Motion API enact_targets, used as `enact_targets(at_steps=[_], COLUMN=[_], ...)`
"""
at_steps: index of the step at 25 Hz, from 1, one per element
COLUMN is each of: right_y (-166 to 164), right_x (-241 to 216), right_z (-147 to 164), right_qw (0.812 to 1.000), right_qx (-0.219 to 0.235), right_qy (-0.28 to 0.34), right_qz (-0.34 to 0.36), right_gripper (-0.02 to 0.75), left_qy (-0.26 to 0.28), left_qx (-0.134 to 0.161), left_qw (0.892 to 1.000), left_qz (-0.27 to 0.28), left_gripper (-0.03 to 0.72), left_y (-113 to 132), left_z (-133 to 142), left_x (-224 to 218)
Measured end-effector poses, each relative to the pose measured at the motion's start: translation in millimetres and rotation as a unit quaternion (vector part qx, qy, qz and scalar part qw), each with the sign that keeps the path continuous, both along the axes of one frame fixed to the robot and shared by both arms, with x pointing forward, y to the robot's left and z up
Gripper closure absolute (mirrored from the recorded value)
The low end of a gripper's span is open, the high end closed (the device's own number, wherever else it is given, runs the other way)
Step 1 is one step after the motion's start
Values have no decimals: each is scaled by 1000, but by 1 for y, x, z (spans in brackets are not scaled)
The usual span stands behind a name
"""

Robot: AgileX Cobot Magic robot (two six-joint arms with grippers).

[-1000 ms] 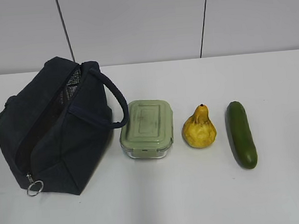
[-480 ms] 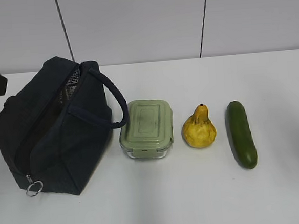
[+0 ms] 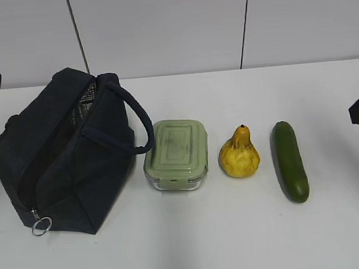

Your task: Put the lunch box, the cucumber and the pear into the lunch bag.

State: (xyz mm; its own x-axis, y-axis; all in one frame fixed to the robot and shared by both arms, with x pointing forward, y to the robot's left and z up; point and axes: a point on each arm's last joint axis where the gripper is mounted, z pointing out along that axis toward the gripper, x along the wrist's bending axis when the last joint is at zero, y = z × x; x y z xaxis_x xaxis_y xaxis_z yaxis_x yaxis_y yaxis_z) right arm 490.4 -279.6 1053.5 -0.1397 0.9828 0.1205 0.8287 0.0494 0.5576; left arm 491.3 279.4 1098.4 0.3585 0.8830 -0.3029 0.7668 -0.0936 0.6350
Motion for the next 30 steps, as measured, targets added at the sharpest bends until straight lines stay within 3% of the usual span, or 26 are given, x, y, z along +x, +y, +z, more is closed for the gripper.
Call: enact_targets(at_steps=[7,27,30], right_y=[3,7,8], right_x=[37,61,65], right_z=[-16,-34,-41], right_qw=[999,998,998], right_qx=[15,31,40], right_qy=[30,49,56], right_qz=[4,11,15], right_gripper=[248,247,247], left_qy=[24,110,117], left_qx=[65,47,49], left_qw=[997,991,989], left_qz=[-46,-66,-77], left_gripper=[372,375,463], left_y=[-4,-11,-17], left_z=[-7,-51,-55], left_x=[-6,23,25])
